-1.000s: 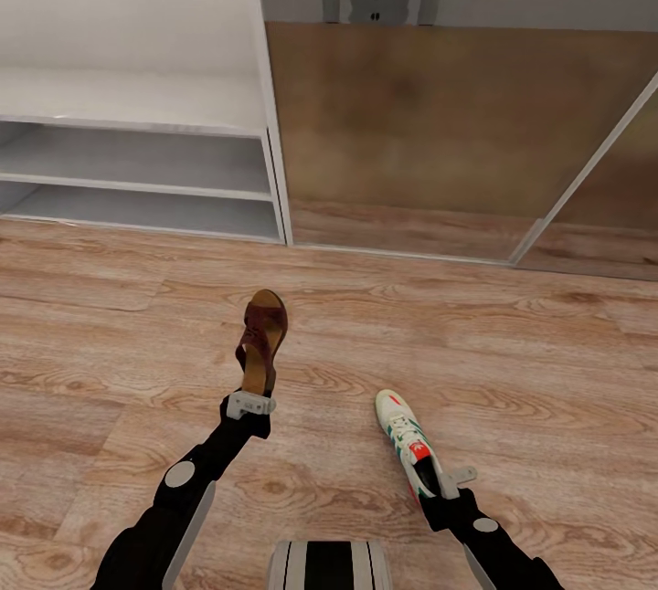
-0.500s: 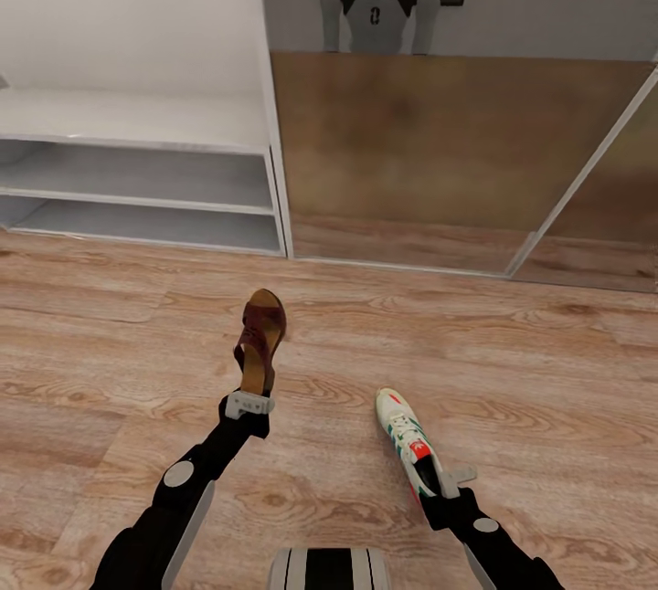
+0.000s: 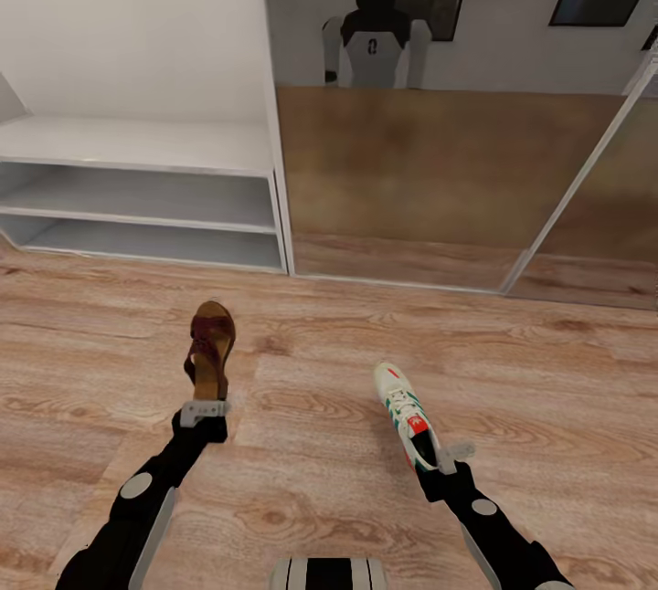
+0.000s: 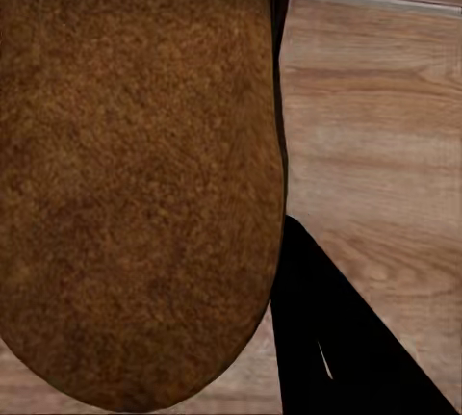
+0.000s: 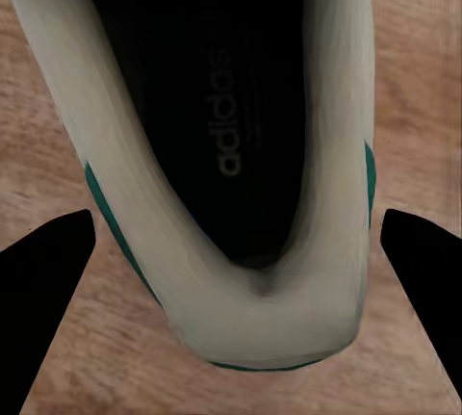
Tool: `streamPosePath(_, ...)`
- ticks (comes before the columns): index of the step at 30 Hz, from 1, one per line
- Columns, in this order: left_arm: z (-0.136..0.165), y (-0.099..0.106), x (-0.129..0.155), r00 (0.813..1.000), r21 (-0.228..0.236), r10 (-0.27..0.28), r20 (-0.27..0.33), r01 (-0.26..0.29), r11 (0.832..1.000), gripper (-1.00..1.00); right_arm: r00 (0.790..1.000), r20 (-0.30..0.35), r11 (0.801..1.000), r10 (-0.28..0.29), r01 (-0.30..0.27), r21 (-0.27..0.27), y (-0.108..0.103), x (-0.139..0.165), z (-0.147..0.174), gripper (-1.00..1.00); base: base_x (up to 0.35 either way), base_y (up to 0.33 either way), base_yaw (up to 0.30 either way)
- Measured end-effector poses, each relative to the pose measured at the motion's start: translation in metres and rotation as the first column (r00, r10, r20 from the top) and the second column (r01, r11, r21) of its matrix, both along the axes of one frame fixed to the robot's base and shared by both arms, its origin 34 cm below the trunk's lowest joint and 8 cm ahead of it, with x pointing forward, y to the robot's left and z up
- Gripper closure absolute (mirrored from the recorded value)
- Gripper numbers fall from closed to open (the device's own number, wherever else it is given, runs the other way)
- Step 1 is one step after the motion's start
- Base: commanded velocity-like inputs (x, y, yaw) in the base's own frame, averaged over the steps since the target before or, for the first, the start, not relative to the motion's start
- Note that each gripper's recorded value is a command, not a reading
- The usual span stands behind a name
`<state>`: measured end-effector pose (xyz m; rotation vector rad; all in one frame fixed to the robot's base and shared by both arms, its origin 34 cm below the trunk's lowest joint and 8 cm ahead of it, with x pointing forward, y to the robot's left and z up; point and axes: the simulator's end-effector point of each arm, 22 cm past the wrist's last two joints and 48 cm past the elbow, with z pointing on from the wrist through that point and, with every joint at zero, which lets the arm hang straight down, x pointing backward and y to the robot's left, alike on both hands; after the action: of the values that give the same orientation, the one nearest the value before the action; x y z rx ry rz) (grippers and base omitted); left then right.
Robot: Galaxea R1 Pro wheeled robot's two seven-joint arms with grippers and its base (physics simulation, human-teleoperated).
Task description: Pick up the two gym shoes and the two sandals from the corridor floor and place them onto the hallstand (shoe rack) in the corridor, making sure they are on the rack and not on the floor. Arrange them so the two gym shoes are next to each other and the two sandals are next to each other.
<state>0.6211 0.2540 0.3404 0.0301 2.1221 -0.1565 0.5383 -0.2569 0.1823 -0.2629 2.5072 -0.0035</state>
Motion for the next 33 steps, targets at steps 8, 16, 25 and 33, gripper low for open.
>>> streamPosePath(8,-0.019,0.056,-0.049,0.992,0.036,0.105,-0.065,-0.103,0.994,1.00,0.996,0.093,1.000,0.003,-0.002,-0.013,-0.012,0.022,0.029,1.00,0.000,0.000,0.000)
streamPosePath(16,-0.032,0.083,-0.079,0.978,0.041,0.175,-0.112,-0.171,0.984,1.00,0.986,0.164,1.000,0.009,-0.004,-0.027,-0.024,0.037,0.055,1.00,0.000,0.000,0.000)
streamPosePath(25,-0.045,0.082,-0.098,0.979,0.042,0.178,-0.101,-0.174,0.984,1.00,0.971,0.239,0.999,0.014,-0.005,-0.035,-0.032,0.052,0.085,1.00,0.000,0.000,0.000)
streamPosePath(33,-0.077,0.073,-0.141,0.980,0.064,0.182,-0.082,-0.177,0.982,1.00,0.938,0.346,1.000,-0.023,0.023,0.005,-0.049,-0.014,0.086,1.00,0.000,0.000,0.000)
